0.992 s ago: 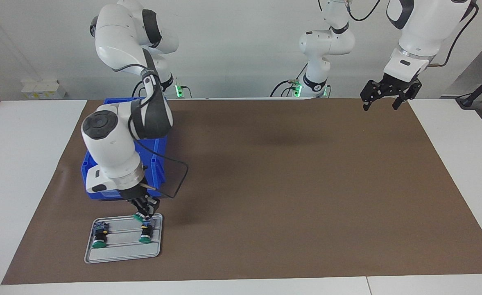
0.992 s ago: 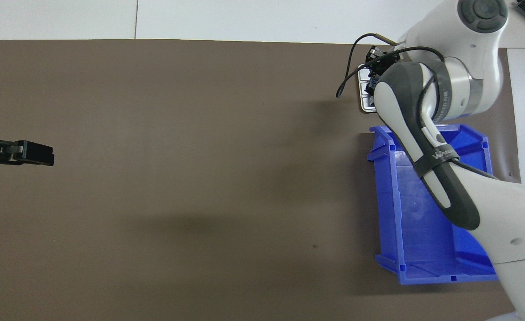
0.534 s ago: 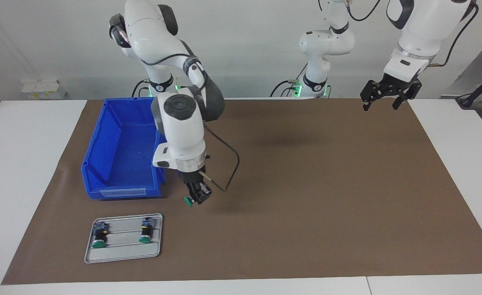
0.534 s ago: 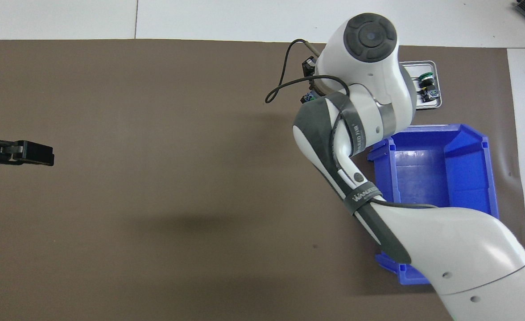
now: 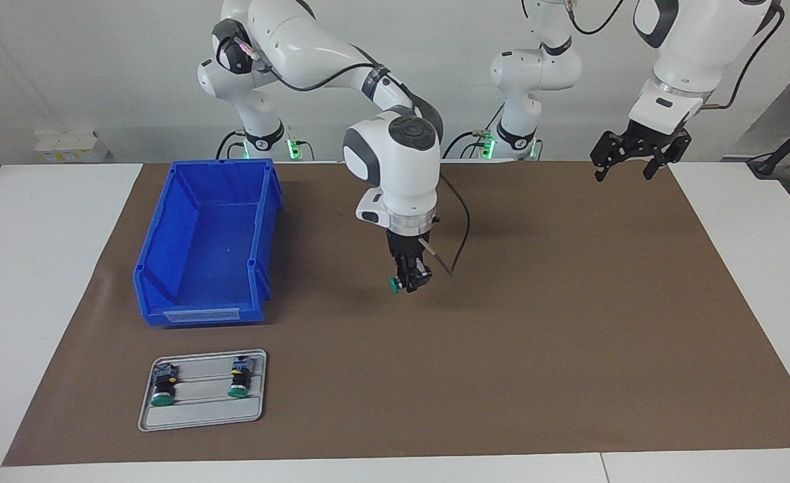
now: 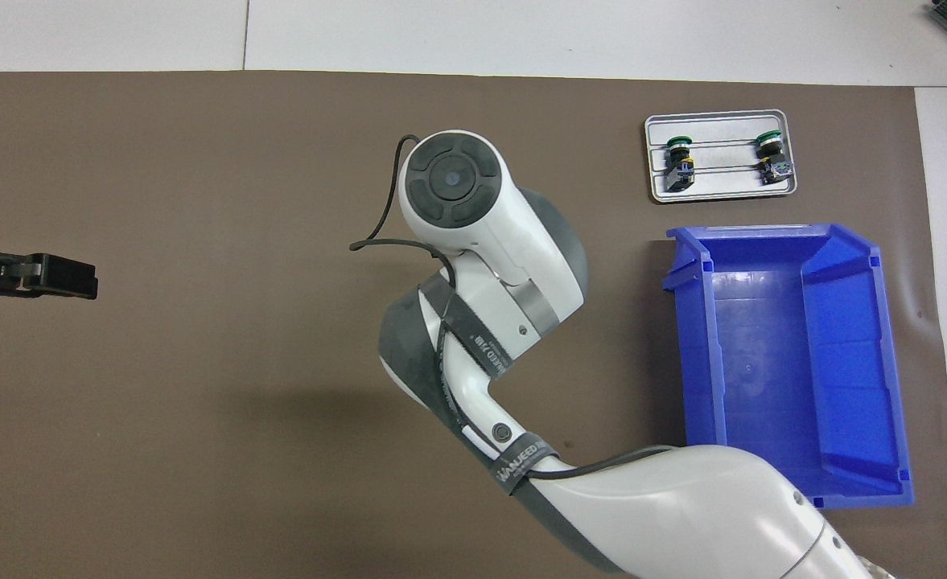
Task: Place and press button with both arms
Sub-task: 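Lower the button onto the table with the right gripper and release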
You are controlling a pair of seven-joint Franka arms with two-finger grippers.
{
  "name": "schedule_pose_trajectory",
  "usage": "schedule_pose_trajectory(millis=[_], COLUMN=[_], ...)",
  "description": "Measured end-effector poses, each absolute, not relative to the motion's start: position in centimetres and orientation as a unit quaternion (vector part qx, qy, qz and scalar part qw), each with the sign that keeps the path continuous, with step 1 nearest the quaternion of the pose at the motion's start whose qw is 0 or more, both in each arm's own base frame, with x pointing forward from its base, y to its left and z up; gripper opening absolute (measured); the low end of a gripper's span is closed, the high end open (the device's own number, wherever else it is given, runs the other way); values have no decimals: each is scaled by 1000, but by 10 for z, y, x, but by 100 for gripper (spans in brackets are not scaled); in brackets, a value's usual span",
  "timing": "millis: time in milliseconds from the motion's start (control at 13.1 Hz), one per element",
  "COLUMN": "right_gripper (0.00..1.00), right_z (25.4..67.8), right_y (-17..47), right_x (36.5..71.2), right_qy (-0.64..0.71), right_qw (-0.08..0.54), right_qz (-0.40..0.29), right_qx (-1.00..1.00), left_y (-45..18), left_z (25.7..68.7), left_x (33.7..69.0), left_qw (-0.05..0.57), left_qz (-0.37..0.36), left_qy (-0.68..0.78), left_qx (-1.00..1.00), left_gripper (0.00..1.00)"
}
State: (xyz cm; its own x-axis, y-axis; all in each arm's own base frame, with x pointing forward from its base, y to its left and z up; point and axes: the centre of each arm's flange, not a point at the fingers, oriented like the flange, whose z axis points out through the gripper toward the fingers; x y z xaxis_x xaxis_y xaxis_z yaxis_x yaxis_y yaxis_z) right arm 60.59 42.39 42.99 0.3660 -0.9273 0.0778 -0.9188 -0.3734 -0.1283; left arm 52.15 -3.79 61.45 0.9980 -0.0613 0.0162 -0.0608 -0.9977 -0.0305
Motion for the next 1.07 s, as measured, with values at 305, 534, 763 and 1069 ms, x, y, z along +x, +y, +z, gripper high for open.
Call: schedule_pose_trajectory(millis=[305, 534, 763, 1069], right_gripper=[41, 41, 41, 41], right_z=[400, 366, 336, 312], right_y=[472, 478, 485, 487], right_x=[565, 554, 538, 521], right_qy=[603, 629, 640, 642], right_qw=[12, 6, 4, 12], right_qz=[-64, -59, -53, -39], right_qx=[-795, -775, -766, -765], left_y=[-51, -51, -52, -55], left_z=[615, 615, 615, 615], left_x=[520, 521, 521, 520], left_qw=[16, 16, 15, 4], left_qz=[-9, -11, -10, -10], left_qy=[42, 57, 106, 212], left_qx=[-999, -998, -994, -977], left_gripper=[100, 100, 100, 100])
